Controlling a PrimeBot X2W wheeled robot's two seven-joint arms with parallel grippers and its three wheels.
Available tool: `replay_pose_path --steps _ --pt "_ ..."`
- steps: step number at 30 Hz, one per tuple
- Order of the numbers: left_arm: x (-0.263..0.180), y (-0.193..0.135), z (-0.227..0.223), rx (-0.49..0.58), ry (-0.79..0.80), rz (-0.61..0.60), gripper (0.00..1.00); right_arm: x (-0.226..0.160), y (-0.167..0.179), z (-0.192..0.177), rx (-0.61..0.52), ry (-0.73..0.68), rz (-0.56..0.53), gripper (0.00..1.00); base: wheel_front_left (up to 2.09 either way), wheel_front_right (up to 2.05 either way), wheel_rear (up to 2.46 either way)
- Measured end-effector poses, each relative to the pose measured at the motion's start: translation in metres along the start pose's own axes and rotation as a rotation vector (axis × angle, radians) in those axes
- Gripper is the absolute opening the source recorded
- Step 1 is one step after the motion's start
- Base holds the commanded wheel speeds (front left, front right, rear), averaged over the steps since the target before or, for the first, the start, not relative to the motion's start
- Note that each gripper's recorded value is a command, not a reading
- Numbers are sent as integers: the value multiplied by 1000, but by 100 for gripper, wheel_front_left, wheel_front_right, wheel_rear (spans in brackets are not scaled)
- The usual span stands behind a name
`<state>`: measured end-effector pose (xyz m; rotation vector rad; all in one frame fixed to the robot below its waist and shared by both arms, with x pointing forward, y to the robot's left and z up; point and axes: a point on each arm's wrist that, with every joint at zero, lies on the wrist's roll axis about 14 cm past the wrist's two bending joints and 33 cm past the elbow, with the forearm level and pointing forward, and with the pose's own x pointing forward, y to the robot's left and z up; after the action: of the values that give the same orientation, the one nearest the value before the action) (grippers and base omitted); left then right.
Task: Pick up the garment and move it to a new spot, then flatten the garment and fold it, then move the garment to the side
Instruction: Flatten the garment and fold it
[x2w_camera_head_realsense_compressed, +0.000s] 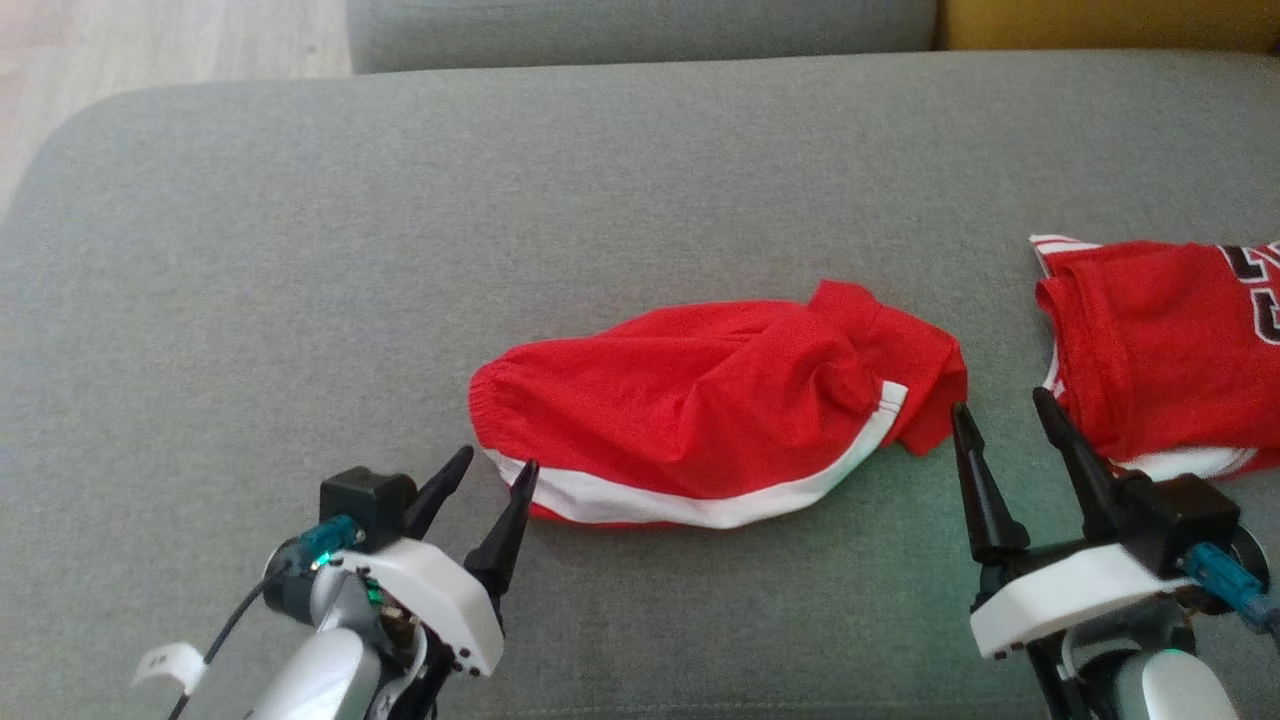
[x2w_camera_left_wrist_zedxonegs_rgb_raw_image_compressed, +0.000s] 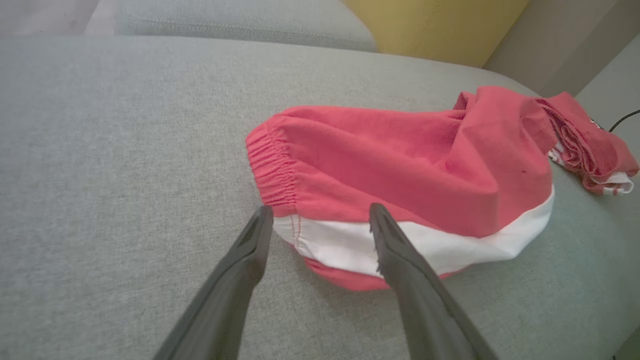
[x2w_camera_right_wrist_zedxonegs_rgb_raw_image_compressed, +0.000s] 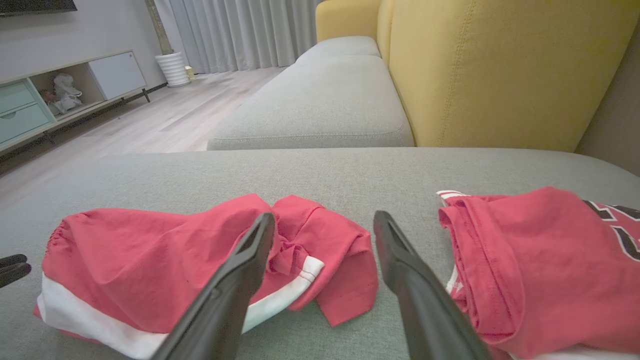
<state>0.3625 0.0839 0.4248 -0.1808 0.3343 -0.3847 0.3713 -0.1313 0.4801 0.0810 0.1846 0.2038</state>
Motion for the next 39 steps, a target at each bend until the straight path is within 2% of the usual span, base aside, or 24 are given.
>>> replay_pose_path --steps 4,5,6,7,8,9,18,23,28,38,39 --pt "8 4 -19 -21 71 2 100 1 -6 -5 4 13 -17 100 0 0 0" --pt "9 5 -23 -25 84 4 93 1 -7 -5 5 15 -20 100 0 0 0" --pt "10 5 -26 -28 94 3 76 0 -8 -6 6 16 -24 100 0 0 0" --pt "11 5 -28 -29 101 -1 46 0 -9 -7 7 18 -28 100 0 0 0" --pt "12 5 -30 -30 105 0 21 0 -10 -8 7 18 -30 100 0 0 0" --pt "13 6 -30 -29 103 -1 0 0 -11 -9 8 21 -33 100 0 0 0" --pt "20 10 -20 -22 54 -2 0 4 -12 -20 20 57 -33 100 0 0 0" --pt "18 10 -18 -23 40 1 0 18 -1 -46 -29 169 9 100 0 0 0" --pt "19 12 -14 -26 26 8 0 38 21 -61 -75 221 88 100 0 0 0" --pt "20 12 -10 -41 -1 16 0 46 21 -93 -97 344 101 100 0 0 0" --pt "20 12 -11 -41 -2 16 0 46 21 -94 -94 348 102 76 0 0 0"
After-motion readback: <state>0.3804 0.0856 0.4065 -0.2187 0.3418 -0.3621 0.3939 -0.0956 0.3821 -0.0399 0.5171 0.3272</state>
